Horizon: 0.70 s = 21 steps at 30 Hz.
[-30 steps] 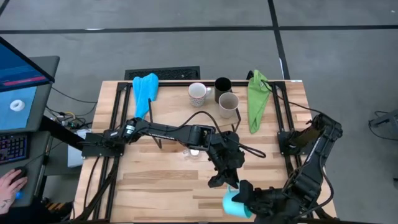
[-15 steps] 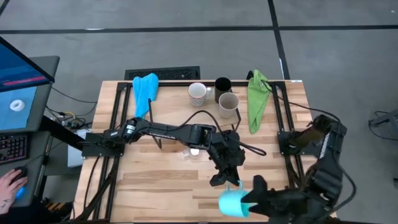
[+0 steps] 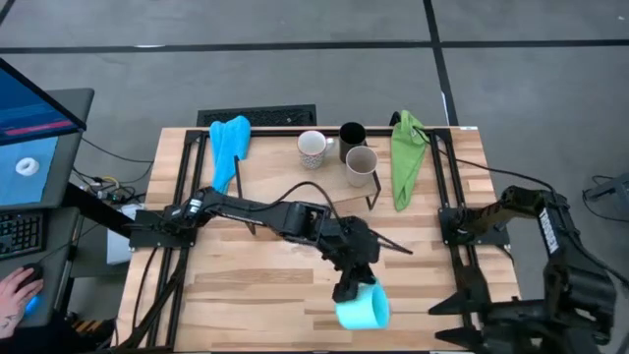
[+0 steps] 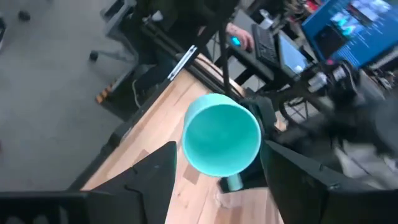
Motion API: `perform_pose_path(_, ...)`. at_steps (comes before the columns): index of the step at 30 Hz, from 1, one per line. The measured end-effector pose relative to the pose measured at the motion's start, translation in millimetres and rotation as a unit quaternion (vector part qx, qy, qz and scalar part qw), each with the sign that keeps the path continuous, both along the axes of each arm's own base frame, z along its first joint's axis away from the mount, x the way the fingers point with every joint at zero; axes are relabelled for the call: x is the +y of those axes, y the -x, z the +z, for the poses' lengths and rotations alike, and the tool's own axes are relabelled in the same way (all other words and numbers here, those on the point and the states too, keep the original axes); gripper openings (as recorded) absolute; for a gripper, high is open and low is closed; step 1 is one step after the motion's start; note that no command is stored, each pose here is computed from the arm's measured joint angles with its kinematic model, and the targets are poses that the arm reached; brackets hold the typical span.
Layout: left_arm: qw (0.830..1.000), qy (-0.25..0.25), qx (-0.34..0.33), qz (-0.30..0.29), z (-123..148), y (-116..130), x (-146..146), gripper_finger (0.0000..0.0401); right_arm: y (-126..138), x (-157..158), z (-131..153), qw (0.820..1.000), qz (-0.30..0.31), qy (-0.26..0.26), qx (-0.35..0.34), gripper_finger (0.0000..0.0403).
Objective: Stack small to large cups/mugs on shelf
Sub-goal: Put the blue mug on the shelf
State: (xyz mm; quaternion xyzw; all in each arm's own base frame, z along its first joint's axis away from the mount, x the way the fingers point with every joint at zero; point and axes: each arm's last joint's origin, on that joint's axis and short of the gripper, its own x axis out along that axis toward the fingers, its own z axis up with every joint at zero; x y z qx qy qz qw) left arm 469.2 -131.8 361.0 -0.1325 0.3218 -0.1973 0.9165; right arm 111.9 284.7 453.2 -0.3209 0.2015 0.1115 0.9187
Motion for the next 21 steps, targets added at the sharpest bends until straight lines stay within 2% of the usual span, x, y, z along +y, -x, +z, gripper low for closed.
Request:
perform_pose_path(3, 0.991, -0.057, -0.001, 0.12, 14.5, 18.0, -9.2, 0.0002, 10.9, -0.6, -1.3, 0.999, -0.031, -0.035, -0.013, 0.0254)
perform_pose_path(5, 0.972, -0.082, -0.01, 0.219, 23.0, 30.3, -17.7, 0.0002, 15.2, -2.0, -2.5, 0.997, -0.052, -0.062, -0.014, 0.0254)
perform_pose_path(7, 0.94, -0.102, -0.016, 0.325, 26.2, 43.6, -27.0, 0.0003, 16.4, -3.4, -3.3, 0.994, -0.068, -0.085, -0.012, 0.0254)
perform_pose_path(9, 0.901, -0.108, -0.035, 0.419, 26.5, 55.3, -37.9, 0.0004, 16.4, -4.3, -3.9, 0.991, -0.081, -0.106, -0.01, 0.0254)
perform_pose_path(12, 0.84, -0.118, -0.062, 0.526, 21.5, 75.4, -51.5, 0.0004, 16.3, -4.4, -3.9, 0.989, -0.088, -0.119, -0.009, 0.0254)
perform_pose_path(14, 0.799, -0.113, -0.091, 0.584, 17.9, 90.1, -57.0, 0.0003, 16.3, -4.3, -3.8, 0.988, -0.089, -0.123, -0.009, 0.0254)
perform_pose_path(16, 0.765, -0.108, -0.118, 0.624, 11.6, 98.7, -58.0, 0.0004, 16.4, -4.2, -3.8, 0.987, -0.092, -0.13, -0.009, 0.0254)
perform_pose_path(19, 0.733, -0.114, -0.142, 0.655, 2.3, 107.7, -53.7, 0.0005, 16.0, -4.3, -3.8, 0.985, -0.097, -0.14, -0.008, 0.0254)
perform_pose_path(21, 0.718, -0.116, -0.161, 0.667, -2.2, 102.1, -49.4, 0.0005, 15.9, -4.3, -3.7, 0.984, -0.101, -0.147, -0.008, 0.0254)
